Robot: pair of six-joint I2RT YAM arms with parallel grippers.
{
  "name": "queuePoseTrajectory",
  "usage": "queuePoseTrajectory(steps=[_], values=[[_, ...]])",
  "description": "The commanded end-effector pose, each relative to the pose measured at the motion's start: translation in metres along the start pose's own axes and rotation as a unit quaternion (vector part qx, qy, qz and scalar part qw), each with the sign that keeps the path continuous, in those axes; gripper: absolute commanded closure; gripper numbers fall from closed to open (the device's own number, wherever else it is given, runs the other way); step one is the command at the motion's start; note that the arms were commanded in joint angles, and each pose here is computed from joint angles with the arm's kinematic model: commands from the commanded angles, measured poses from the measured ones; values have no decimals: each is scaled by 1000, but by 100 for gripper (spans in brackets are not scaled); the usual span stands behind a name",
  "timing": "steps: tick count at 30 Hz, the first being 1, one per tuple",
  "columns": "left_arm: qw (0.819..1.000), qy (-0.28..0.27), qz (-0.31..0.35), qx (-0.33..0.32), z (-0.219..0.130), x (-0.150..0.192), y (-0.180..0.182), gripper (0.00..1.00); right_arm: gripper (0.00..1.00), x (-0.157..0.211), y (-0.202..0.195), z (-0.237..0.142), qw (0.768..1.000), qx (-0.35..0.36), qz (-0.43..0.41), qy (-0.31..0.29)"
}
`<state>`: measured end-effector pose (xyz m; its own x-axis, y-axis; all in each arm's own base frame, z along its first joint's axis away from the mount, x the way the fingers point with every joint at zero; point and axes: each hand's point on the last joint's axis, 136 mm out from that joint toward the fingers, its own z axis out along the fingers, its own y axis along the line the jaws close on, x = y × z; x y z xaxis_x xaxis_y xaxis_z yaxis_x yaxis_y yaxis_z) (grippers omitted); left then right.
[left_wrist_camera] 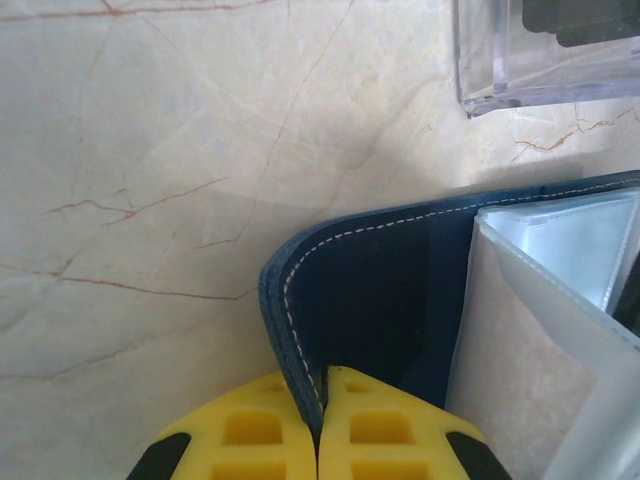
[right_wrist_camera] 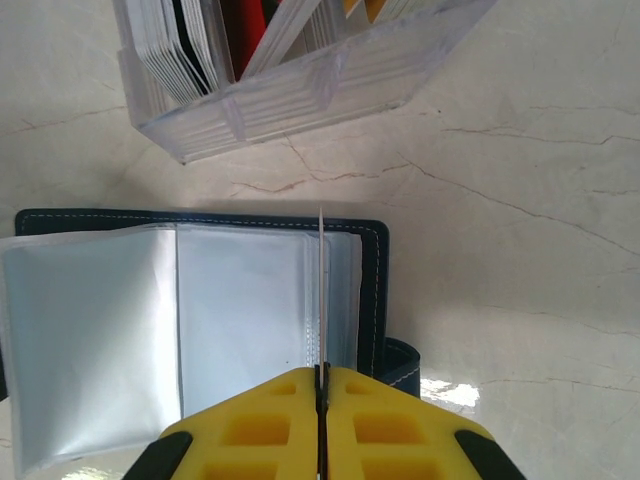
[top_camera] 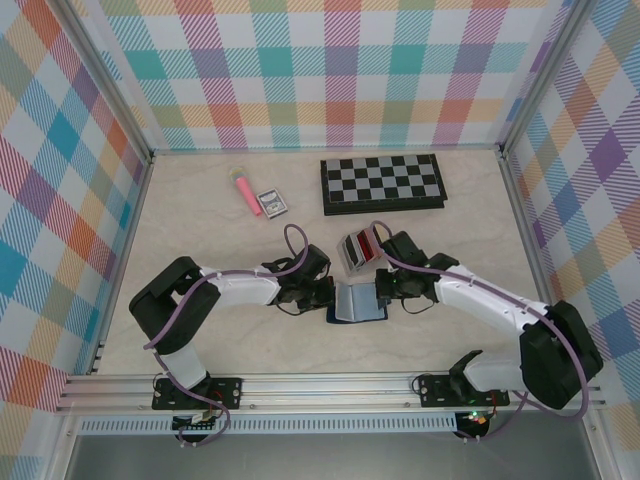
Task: Put the credit cards into the card holder
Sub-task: Turn over the card slot in the card holder.
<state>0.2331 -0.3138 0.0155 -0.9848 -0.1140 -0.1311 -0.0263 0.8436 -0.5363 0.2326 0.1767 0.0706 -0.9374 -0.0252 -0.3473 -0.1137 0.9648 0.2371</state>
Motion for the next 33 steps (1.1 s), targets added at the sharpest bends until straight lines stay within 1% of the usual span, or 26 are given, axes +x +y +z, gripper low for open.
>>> queuePoseTrajectory(steps=[1,7,12,17,22,26,29,33], values=[[996,35,-18,-81,25,22,53,100,92,5,-4,6,1000,13,-11,12],[996,34,-18,-81,25,22,53,100,92,6,9,10,1000,-27,6,12],[996,36,-18,-81,26,22,54,100,91,-2,31,-1,996,-90,25,-6],[996,35,-17,-80,26,22,53,100,91,-11,35,-13,995,-93,25,-19],[996,35,-18,-80,26,22,53,100,90,-12,55,-21,989,-145,23,-12],[996,32,-16,-77,25,20,51,100,89,-8,69,-16,982,-188,28,4],[996,29,-15,-80,23,20,52,100,89,-5,74,-6,978,-205,44,14],[996,24,-13,-85,19,19,53,100,89,1,70,6,978,-199,62,19]])
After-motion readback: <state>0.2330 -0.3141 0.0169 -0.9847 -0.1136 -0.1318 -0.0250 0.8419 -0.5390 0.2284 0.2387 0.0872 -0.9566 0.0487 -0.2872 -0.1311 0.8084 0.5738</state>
